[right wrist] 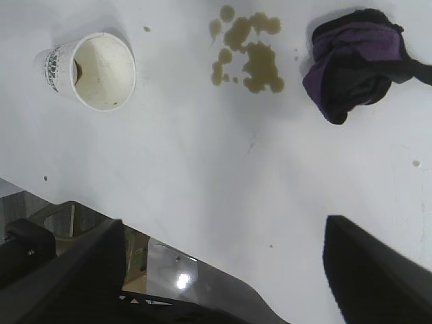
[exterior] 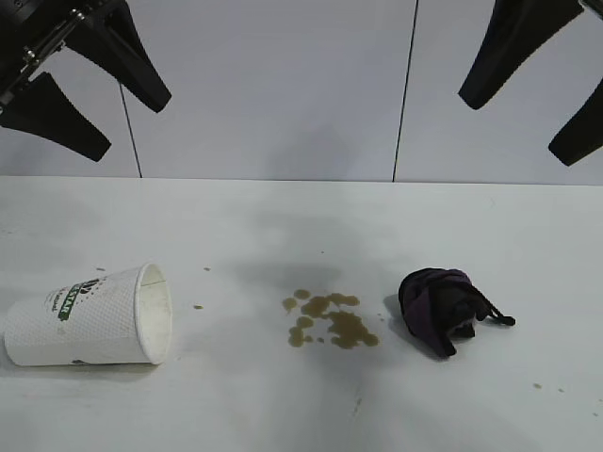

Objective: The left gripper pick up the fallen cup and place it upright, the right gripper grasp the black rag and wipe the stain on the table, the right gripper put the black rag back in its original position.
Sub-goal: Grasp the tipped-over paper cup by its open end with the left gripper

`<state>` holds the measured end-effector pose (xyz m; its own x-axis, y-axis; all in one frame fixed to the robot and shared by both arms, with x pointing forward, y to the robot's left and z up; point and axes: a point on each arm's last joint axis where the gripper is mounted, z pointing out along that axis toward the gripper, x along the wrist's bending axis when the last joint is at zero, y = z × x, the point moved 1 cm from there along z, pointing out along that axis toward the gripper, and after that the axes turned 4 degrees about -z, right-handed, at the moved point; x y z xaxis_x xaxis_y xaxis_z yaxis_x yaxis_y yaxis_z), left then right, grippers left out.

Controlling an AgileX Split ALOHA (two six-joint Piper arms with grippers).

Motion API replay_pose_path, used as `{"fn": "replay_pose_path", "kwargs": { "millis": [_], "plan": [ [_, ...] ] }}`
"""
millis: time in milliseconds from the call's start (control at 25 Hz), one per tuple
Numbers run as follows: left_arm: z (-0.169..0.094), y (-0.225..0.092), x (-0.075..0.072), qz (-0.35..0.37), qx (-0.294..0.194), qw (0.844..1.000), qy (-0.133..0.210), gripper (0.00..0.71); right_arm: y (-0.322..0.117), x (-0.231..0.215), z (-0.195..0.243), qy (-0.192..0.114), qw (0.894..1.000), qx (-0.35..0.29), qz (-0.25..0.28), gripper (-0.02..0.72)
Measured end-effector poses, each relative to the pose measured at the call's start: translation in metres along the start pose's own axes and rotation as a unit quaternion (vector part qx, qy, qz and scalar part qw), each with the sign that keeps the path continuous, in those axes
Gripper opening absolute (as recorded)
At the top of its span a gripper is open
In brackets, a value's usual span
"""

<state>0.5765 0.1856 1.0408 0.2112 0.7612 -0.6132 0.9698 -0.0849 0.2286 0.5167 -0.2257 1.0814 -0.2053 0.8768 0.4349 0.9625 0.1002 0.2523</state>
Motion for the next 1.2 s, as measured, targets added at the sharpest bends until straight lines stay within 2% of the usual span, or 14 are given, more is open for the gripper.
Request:
{"fn": "replay_pose_path", "kwargs": {
  "millis": [680,960,1080,1200],
  "plan": [
    [0.0000,0.0002,0.0000,0.000,-0.001,1.000,0.000,0.540,0.0005,-0.0001,0.0000,-0.001,1.000,-0.003,0.000,0.557],
    [-0.0003,0.0069,0.0021,0.002,-0.034,0.999,0.011,0.540,0.0005,-0.0002,0.0000,-0.001,1.000,-0.002,0.000,0.557],
    [-0.0005,0.0092,0.0028,0.039,-0.045,0.998,0.016,0.540,0.0005,-0.0003,0.0000,-0.002,1.000,-0.002,0.000,0.557],
    [-0.0002,0.0054,0.0016,0.112,-0.026,0.993,0.011,0.540,0.0005,-0.0004,0.0000,-0.002,1.000,-0.002,-0.001,0.557]
  ]
}}
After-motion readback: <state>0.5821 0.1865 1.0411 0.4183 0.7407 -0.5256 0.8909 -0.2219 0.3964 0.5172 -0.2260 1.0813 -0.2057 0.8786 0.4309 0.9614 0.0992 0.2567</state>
